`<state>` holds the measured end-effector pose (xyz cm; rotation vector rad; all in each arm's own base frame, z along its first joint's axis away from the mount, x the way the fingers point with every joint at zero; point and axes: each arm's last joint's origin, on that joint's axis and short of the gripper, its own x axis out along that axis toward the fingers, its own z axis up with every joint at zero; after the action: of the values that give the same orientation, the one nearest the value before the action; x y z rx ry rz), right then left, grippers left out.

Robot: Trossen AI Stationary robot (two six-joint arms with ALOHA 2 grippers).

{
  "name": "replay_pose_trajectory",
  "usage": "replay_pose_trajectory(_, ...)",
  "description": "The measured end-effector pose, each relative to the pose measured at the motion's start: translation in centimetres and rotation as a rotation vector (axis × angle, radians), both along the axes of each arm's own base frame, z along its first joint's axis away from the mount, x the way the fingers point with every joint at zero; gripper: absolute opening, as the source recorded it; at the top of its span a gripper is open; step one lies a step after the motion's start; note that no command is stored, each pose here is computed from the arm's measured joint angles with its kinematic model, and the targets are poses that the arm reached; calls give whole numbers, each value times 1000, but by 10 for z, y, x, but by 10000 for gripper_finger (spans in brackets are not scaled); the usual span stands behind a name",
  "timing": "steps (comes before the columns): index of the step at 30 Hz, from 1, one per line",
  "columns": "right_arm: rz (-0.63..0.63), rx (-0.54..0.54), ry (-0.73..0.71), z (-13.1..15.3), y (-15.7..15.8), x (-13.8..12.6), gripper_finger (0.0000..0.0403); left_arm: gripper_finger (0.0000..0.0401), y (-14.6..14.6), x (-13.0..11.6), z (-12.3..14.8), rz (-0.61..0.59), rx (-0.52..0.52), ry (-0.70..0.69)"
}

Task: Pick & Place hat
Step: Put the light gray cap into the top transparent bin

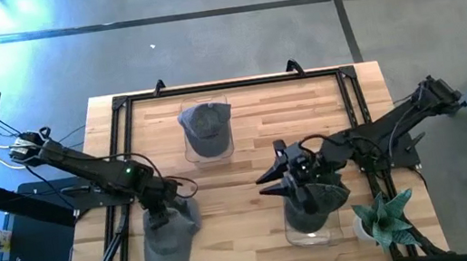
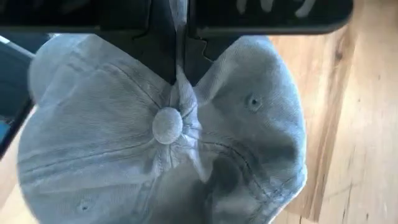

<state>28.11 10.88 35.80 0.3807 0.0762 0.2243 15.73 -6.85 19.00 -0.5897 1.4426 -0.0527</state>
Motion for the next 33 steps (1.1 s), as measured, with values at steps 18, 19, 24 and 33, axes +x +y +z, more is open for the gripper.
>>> replay_pose_trajectory(18, -19, -142, 64, 22, -23, 29, 166, 1, -1, 27, 159, 164, 46, -630)
replay_pose_trajectory(19, -17, -145, 77, 24, -25, 34, 179, 1, -1, 28, 164, 166, 47, -668)
replay_pose_trajectory(24, 5, -220, 241, 29, -36, 62, 255, 1, -2, 34, 181, 171, 51, -826)
replay_pose_trajectory(33, 98, -335, 371, 23, -45, 110, 311, 1, -2, 39, 186, 168, 92, -910)
